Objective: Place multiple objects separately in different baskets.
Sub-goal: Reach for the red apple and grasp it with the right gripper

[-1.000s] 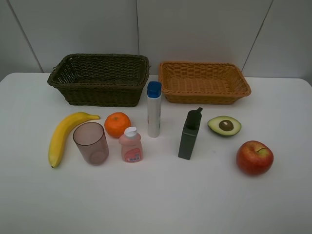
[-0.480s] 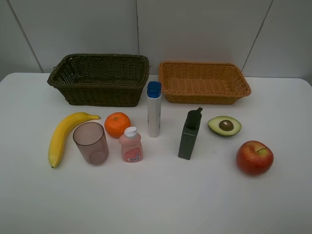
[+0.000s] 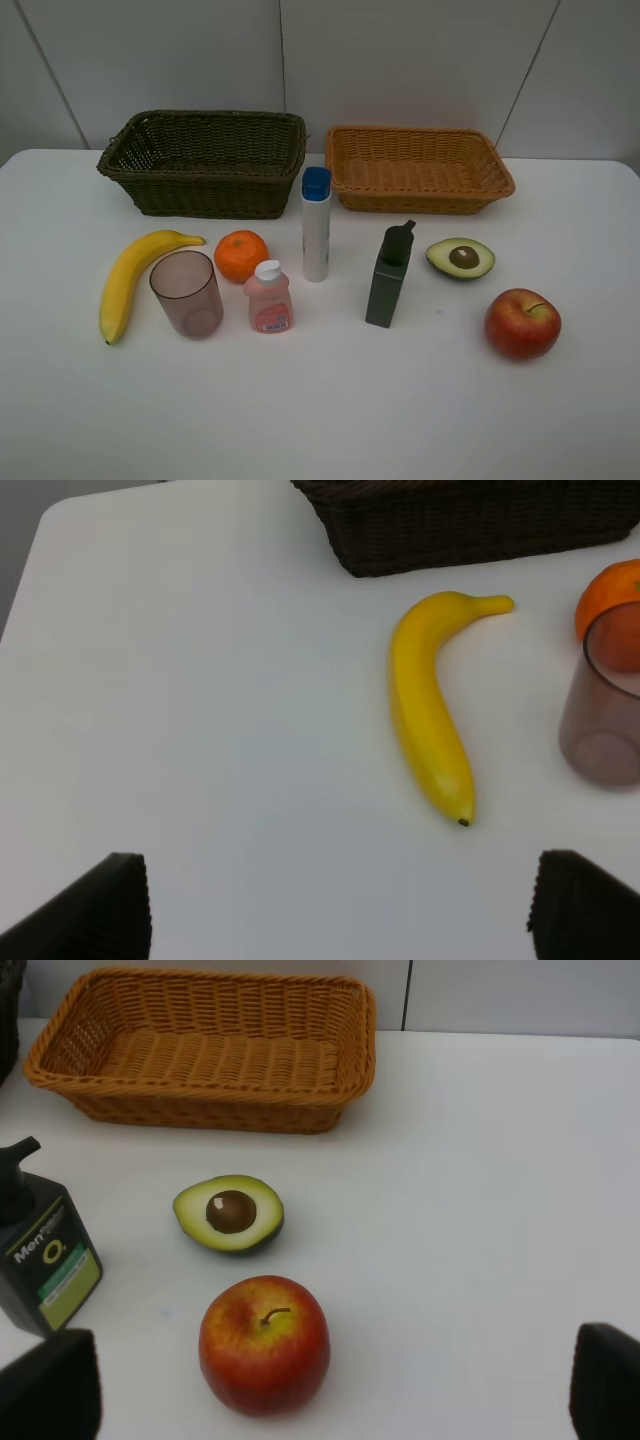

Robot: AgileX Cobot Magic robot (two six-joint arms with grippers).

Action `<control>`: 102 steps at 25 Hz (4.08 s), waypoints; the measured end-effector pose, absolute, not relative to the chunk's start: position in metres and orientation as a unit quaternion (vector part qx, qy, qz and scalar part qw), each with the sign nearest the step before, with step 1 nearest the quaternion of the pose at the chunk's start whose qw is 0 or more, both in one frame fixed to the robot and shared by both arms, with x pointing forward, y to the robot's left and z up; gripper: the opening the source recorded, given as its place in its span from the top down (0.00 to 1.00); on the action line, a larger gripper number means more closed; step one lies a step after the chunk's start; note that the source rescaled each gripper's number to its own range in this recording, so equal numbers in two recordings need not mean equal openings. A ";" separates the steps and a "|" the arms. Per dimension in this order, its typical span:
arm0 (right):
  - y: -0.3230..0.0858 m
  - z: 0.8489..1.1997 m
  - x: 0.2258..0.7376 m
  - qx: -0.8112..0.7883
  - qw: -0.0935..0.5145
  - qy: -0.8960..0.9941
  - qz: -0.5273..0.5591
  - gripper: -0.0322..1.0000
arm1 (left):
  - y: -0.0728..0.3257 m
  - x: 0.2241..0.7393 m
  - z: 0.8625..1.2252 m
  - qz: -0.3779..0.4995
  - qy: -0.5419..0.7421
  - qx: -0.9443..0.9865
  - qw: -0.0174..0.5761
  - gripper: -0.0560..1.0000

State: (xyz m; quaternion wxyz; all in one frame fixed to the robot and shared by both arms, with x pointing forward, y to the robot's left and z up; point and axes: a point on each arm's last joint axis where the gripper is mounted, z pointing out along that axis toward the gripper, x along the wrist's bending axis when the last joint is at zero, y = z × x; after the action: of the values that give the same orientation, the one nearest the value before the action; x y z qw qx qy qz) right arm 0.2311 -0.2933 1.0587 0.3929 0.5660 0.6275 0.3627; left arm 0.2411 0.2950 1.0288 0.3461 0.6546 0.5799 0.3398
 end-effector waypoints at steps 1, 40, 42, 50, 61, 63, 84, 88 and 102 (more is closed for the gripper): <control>-0.293 1.059 0.231 0.566 0.393 0.628 0.363 0.00 | 0.295 0.241 1.029 0.340 0.580 0.655 0.346 0.00; -0.297 1.040 0.378 0.650 0.175 0.709 0.211 0.00 | 0.295 0.241 1.029 0.340 0.580 0.655 0.346 0.00; -0.297 1.034 0.386 0.653 0.163 0.712 0.200 0.00 | 0.295 0.241 1.029 0.340 0.580 0.655 0.346 0.00; -0.289 1.011 0.413 0.640 0.135 0.735 0.179 0.00 | 0.295 0.241 1.029 0.340 0.580 0.655 0.346 0.00; -0.276 0.978 0.440 0.625 0.099 0.760 0.150 0.00 | 0.295 0.241 1.029 0.340 0.580 0.655 0.346 0.00; -0.275 0.973 0.443 0.626 0.094 0.760 0.145 0.00 | 0.295 0.241 1.029 0.340 0.580 0.655 0.346 0.00; -0.274 0.912 0.468 0.647 0.035 0.756 0.089 0.00 | 0.295 0.241 1.029 0.340 0.580 0.655 0.346 0.00; -0.274 0.903 0.470 0.649 0.029 0.756 0.081 0.00 | 0.295 0.241 1.029 0.340 0.580 0.655 0.346 0.00; -0.274 0.896 0.473 0.650 0.030 0.755 0.080 0.29 | 0.295 0.241 1.029 0.340 0.580 0.655 0.346 0.00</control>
State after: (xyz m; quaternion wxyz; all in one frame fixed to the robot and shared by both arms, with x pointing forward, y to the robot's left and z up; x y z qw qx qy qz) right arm 0.4727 -0.2737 0.8964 0.0298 0.6504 0.7548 0.0800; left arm 0.2411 0.2950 1.0288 0.3461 0.6546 0.5799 0.3398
